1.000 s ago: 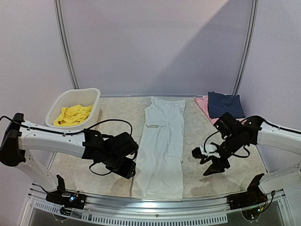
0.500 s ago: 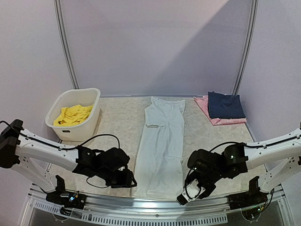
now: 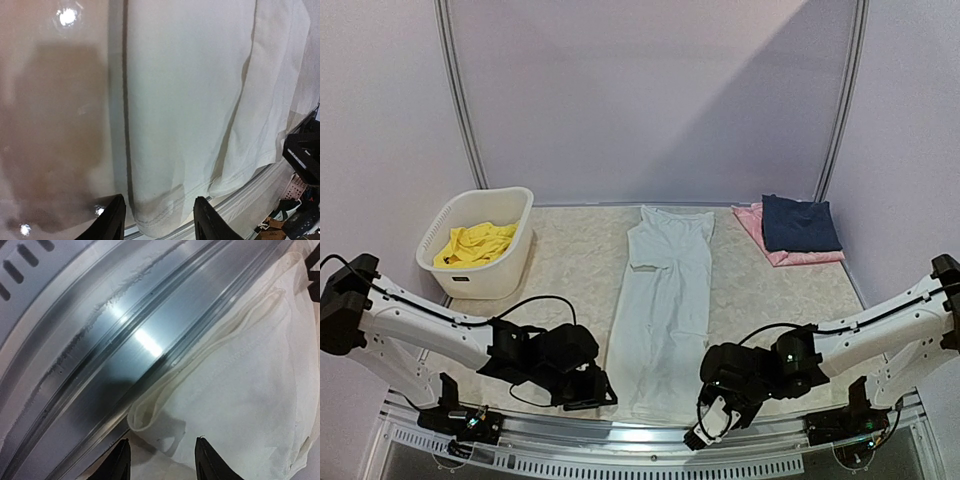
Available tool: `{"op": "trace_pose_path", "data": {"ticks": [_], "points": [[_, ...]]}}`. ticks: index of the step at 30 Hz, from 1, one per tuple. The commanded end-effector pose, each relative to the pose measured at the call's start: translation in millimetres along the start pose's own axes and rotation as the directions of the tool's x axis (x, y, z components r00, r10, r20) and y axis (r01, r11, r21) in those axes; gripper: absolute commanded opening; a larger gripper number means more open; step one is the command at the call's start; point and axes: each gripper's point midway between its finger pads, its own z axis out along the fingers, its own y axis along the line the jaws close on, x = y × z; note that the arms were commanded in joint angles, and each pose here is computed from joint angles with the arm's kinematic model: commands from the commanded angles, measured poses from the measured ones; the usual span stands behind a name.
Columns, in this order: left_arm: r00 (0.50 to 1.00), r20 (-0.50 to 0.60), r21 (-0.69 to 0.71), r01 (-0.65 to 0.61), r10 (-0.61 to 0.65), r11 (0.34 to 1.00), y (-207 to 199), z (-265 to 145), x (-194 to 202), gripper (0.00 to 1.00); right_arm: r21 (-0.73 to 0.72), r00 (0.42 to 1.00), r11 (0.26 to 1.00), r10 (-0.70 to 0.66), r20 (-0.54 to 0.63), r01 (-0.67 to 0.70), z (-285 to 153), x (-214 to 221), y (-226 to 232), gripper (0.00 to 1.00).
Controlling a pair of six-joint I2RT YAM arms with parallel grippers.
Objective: Fold and stack the mixed laundry pile
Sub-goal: Pick up the rectangle-folded T-shirt from the center of the board.
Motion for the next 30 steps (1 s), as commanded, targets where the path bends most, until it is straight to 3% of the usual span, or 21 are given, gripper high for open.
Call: {"op": "trace_pose_path", "data": {"ticks": [1,6,13,19,30], "points": [[0.999,-0.048,-0.035,0.006,-0.008,0.999,12,10,12,0.47,-0.033,0.997,0.997,-0.077,-0.021,0.077,13,0,15,0.44],[0.998,-0.059,-0.048,0.011,-0.014,0.999,17,13,15,0.39,-0.014,0.996,0.996,-0.084,-0.029,0.083,19,-6,14,0.40],[0.995,-0.099,-0.056,0.013,-0.018,0.998,18,16,23,0.28,-0.021,0.996,0.998,-0.066,-0.064,0.065,21,-4,16,0.23],[0.998,-0.056,-0.023,-0.017,0.015,1.000,4,8,14,0.01,0.017,0.996,0.999,-0.030,-0.084,0.031,7,1,10,0.00],[0.987,0.013,0.019,-0.158,0.158,0.987,-53,-14,-20,0.00,0.128,0.993,0.988,0.095,-0.069,-0.085,-37,22,-8,0.00]]}}
